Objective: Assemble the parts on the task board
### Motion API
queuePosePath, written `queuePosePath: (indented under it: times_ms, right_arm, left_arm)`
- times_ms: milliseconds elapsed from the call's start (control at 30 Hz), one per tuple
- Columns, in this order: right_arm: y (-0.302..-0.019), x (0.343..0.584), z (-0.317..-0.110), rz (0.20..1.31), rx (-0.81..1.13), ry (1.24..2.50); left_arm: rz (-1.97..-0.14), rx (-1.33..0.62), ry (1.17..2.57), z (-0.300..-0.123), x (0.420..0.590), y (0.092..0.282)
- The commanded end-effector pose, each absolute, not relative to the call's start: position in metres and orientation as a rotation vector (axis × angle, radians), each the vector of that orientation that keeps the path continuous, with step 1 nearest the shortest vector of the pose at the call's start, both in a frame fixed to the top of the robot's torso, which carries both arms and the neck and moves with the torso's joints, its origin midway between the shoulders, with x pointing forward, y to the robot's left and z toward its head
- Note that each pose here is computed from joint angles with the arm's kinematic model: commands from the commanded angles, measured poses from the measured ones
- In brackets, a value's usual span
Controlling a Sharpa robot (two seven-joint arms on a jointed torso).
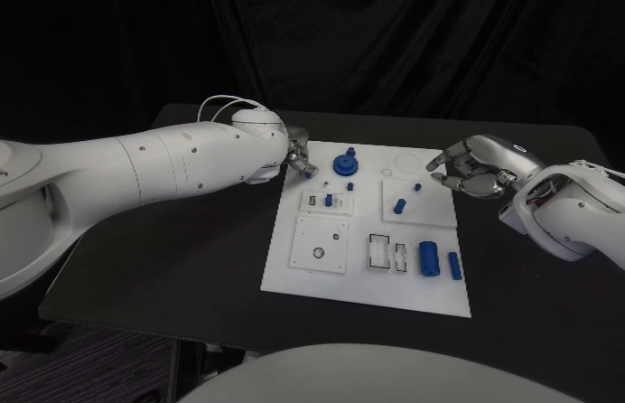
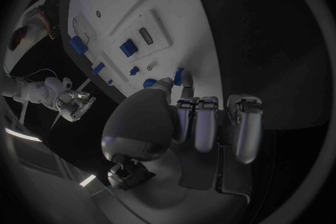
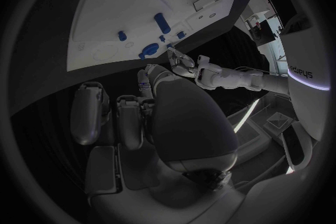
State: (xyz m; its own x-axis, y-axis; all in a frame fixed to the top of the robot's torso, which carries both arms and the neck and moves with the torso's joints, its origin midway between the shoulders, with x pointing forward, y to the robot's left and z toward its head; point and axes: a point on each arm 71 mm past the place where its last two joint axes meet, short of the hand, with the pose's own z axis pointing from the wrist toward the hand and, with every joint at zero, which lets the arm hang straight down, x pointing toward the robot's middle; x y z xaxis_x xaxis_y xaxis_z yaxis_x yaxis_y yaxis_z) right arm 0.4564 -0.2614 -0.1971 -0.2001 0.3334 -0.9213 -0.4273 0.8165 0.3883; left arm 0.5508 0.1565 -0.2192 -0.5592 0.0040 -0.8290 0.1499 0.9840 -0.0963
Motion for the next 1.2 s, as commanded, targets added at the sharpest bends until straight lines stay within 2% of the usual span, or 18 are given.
queuePosePath:
  times_ms: [33, 967, 1200]
  right_arm:
    - [-0.262, 0.456, -0.198, 0.684, -0.072, 1.637]
    - [-0.262, 0.457, -0.199, 0.68, -0.071, 1.643]
    - [-0.263, 0.456, -0.199, 0.678, -0.069, 1.643]
  left_arm:
    - [-0.22, 0.13, 2.159, -0.221, 0.55, 0.152]
    - [-0.245, 0.115, 2.131, -0.221, 0.546, 0.153]
    - [-0.274, 0.092, 2.092, -0.217, 0.538, 0.155]
